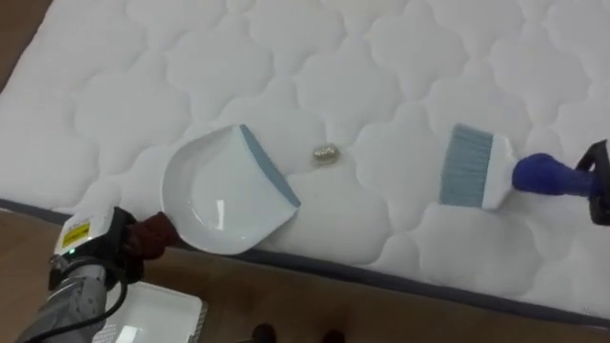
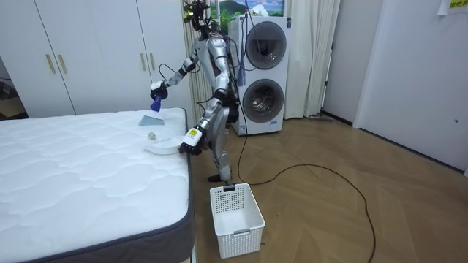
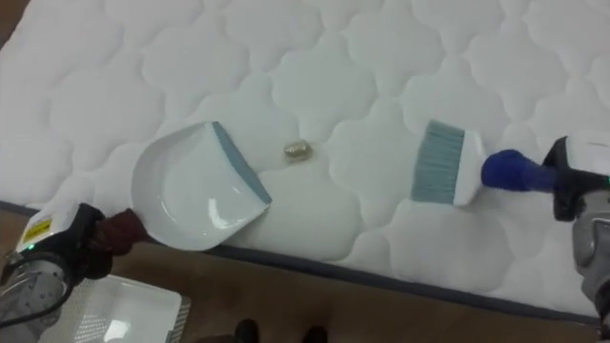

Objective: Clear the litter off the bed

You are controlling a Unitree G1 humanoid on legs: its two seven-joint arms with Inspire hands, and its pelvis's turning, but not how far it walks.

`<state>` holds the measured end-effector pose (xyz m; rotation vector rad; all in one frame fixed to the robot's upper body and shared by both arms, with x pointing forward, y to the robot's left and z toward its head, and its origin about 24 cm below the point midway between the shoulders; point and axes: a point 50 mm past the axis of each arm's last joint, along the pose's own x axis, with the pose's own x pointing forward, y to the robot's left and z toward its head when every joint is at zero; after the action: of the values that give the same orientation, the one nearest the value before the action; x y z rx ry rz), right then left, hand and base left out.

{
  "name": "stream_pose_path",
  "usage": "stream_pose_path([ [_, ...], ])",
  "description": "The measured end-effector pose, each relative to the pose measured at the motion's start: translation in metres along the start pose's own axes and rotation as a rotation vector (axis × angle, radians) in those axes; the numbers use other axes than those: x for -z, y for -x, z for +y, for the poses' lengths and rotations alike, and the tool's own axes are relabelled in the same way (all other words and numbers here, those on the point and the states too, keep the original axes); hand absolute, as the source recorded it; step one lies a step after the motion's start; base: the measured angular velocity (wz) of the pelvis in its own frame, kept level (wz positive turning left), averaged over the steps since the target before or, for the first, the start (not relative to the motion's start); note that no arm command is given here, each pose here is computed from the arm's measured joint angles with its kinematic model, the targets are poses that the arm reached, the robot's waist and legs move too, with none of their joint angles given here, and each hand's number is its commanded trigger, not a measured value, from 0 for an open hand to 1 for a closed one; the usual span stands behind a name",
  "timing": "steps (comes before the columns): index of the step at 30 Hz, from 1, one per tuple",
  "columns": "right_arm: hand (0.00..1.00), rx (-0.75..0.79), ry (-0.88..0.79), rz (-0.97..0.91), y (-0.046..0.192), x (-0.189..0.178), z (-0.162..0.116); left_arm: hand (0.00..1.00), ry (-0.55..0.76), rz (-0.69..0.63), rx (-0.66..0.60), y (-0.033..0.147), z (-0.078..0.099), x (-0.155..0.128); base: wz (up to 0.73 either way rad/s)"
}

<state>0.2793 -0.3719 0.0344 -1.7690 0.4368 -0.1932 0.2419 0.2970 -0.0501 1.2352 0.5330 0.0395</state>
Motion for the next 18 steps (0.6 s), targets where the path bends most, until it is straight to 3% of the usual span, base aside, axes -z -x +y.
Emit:
stream_pose_path([
  [7, 1.0, 0.085, 0.293, -0.143, -0.013, -0.015, -0.027, 1.0, -0.094, 0.0, -0.019, -0.001, 0.013, 0.011, 0.0],
  [13, 1.0, 0.182, 0.507, -0.276, -0.015, -0.031, -0.044, 1.0, -0.096, -0.002, -0.02, -0.001, 0.014, 0.012, -0.04],
  [18, 1.0, 0.251, 0.582, -0.333, -0.015, -0.042, -0.052, 1.0, -0.096, -0.002, -0.009, -0.001, 0.014, 0.013, 0.01],
])
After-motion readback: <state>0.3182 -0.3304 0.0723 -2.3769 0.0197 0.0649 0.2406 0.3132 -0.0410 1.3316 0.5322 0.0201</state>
